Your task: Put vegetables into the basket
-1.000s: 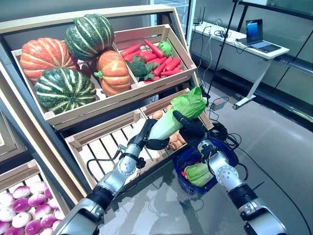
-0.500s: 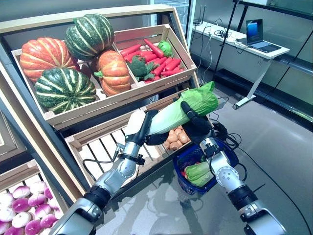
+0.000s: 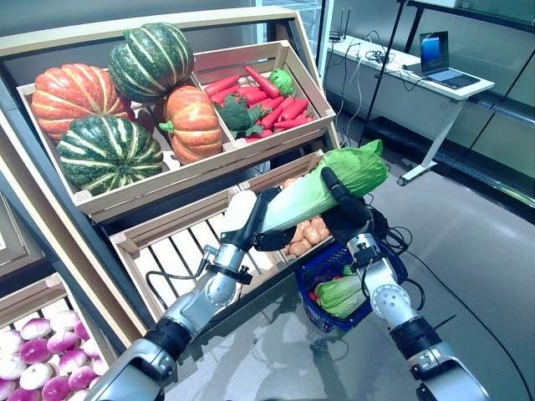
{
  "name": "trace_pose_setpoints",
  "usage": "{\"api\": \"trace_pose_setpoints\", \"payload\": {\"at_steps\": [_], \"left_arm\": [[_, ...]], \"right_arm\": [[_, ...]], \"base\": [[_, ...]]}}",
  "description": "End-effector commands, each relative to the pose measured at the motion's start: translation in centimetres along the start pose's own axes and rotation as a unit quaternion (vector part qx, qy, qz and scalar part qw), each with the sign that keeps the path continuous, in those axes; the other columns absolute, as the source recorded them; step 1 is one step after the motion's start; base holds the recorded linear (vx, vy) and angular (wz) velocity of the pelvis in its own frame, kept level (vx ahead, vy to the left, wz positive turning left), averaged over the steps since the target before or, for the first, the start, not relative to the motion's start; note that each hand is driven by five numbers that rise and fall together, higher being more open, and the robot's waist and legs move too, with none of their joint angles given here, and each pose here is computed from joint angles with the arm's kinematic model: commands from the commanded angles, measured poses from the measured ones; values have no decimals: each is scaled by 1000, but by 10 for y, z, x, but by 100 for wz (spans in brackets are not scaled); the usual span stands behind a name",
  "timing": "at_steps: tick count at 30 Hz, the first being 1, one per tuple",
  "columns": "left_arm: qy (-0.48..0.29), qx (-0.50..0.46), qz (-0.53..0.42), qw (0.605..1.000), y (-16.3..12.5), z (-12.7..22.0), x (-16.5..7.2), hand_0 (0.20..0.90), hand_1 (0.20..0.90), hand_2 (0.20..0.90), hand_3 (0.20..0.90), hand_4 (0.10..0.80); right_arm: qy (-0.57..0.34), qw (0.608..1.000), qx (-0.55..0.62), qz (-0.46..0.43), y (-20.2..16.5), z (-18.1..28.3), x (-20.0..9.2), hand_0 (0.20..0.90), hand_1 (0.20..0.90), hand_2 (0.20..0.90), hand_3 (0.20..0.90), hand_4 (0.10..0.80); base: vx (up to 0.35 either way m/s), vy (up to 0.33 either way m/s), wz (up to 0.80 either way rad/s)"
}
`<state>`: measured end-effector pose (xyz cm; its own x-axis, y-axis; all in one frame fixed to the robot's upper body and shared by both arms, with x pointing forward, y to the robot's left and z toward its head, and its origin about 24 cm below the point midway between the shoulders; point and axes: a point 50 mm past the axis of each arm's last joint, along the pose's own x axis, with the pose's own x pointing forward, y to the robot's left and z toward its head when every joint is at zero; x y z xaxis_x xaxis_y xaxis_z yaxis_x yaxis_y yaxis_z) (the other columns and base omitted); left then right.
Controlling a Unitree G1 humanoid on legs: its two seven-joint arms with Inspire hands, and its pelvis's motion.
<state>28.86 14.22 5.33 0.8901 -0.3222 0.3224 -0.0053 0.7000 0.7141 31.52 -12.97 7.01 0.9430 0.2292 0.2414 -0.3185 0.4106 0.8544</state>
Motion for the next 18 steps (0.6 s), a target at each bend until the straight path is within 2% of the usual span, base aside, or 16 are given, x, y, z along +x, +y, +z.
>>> {"api": "trace_pose_setpoints", "payload": {"at_steps": [1,10,18], "left_arm": [[-78,-26,14,997,9,20,8,900,900,900,900,800],[55,9,32,998,26,-29,-17,900,900,900,900,800],[111,48,48,992,48,-52,-29,900,900,900,900,800]], "right_arm": [[-201,978,-17,46,31,80,23,300,300,300,300,400],[-241,962,-112,-68,-9,127,-3,300,300,300,300,400],[-273,931,-181,-160,-31,167,-22,300,300,300,300,400]], "base": [[0,0,0],[27,-21,-2],[9,-31,-10]]}}
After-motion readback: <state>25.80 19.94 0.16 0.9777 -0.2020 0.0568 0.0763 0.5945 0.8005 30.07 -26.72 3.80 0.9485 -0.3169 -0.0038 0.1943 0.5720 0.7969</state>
